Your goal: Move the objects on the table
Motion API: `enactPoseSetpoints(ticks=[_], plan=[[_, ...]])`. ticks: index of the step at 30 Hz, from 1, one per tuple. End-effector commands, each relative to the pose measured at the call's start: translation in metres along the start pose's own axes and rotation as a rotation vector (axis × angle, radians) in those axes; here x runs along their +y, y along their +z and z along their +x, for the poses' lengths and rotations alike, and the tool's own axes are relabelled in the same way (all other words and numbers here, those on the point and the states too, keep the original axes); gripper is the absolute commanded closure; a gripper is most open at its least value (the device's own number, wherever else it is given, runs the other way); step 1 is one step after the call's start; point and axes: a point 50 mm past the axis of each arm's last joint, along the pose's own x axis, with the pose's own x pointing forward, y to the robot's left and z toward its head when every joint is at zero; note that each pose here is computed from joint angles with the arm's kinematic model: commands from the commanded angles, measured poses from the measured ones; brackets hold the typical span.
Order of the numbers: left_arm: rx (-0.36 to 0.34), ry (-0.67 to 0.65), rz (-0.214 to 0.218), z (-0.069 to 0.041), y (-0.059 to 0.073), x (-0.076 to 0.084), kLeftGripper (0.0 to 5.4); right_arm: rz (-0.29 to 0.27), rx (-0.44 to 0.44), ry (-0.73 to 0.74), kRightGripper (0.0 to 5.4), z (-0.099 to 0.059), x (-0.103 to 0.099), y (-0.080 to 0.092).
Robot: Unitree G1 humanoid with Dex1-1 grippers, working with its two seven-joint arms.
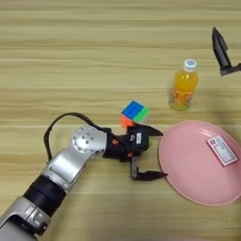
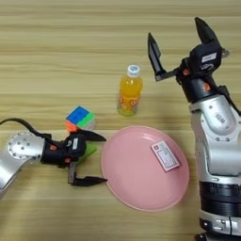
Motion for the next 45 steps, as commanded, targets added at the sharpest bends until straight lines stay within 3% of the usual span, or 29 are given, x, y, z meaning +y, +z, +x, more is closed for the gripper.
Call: enactPoseSetpoints(ticks=[1,8,14,19,25,29,34,40,45], plan=[[-0.046,0.022,0.024,0.005,0.021,0.013,0.00,-0.005,-0.009,-0.011,0.01,0.002,-0.001,0.000],[-0.047,-0.020,0.074,0.016,0.039,0.021,0.00,-0.002,-0.017,-0.031,0.01,0.003,-0.001,0.001],[-0.006,-0.102,0.080,0.042,0.050,0.019,0.00,-0.004,-0.038,-0.044,0.01,0.005,-0.001,0.003],[0.101,-0.102,0.080,0.048,0.048,0.022,0.00,-0.008,-0.051,-0.065,0.01,0.006,-0.003,0.006],[0.232,-0.080,0.022,0.054,0.029,0.023,0.00,-0.009,-0.057,-0.063,0.01,0.008,-0.001,0.005],[0.315,-0.081,-0.013,0.053,0.010,0.022,0.00,-0.014,-0.057,-0.062,0.01,0.008,-0.002,0.006],[0.365,-0.084,-0.050,0.047,-0.006,0.023,0.00,-0.019,-0.059,-0.061,0.01,0.008,-0.001,0.007],[0.396,-0.101,-0.039,0.041,-0.011,0.024,0.00,-0.024,-0.062,-0.064,0.01,0.009,0.000,0.007],[0.446,-0.184,-0.007,0.021,-0.011,0.021,0.00,-0.022,-0.063,-0.064,0.01,0.009,0.001,0.007]])
